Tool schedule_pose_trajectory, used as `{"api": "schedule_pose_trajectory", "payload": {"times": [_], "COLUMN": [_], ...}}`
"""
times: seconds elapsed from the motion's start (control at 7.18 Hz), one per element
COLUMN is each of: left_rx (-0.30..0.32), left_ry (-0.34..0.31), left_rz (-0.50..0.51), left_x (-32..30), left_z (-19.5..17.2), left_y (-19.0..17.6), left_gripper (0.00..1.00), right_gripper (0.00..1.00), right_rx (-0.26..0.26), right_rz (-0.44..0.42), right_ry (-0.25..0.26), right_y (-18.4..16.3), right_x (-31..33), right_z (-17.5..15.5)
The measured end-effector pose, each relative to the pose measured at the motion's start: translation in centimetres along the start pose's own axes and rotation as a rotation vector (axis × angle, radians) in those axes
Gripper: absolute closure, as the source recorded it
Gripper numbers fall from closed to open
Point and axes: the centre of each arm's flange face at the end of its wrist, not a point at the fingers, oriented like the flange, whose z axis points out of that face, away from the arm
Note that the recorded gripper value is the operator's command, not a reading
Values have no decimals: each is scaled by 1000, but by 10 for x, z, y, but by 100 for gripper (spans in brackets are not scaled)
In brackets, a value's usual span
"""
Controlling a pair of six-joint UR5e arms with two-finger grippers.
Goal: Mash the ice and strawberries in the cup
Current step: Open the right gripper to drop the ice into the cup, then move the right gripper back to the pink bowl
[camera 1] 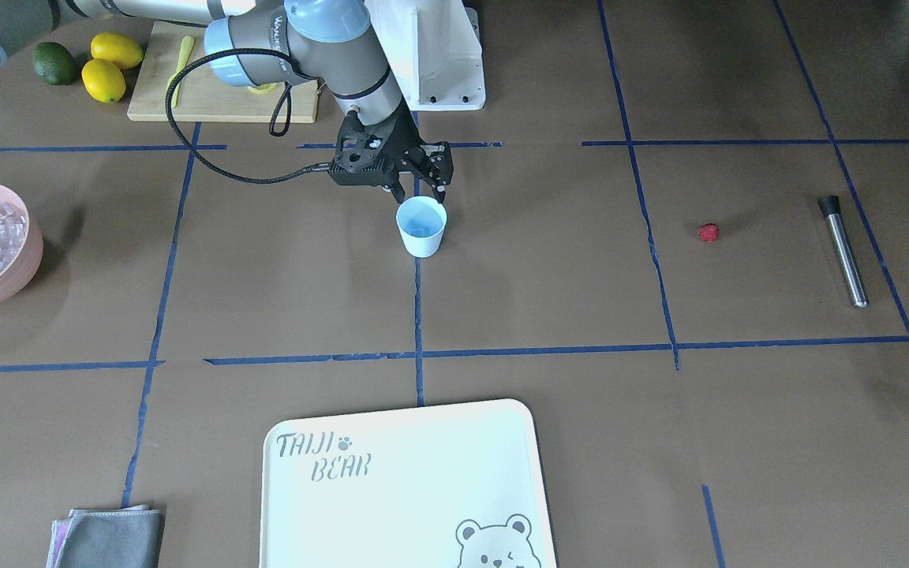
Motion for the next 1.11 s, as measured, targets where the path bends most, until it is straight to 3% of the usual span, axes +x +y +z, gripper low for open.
{"api": "schedule_pose_trajectory", "payload": {"times": [0.28,0.42,0.84,1.11], "left_rx": [1,-1,-6,-4], "left_ry": [0,1,2,2], "left_rz": [1,-1,-6,-5], "left_x": [0,0,-2,-1], "left_z": [0,0,2,1], "left_y": [0,2,5,5], "left_gripper": [0,0,0,0], "right_gripper": [2,2,1,1], "right_rx": [8,15,-9,-6], "right_rz": [-10,-60,-219,-278], "right_ry": [49,86,175,263], "right_y": [-22,-39,-104,-134], "right_x": [18,43,178,282], "right_z": [-23,-45,-121,-152]}}
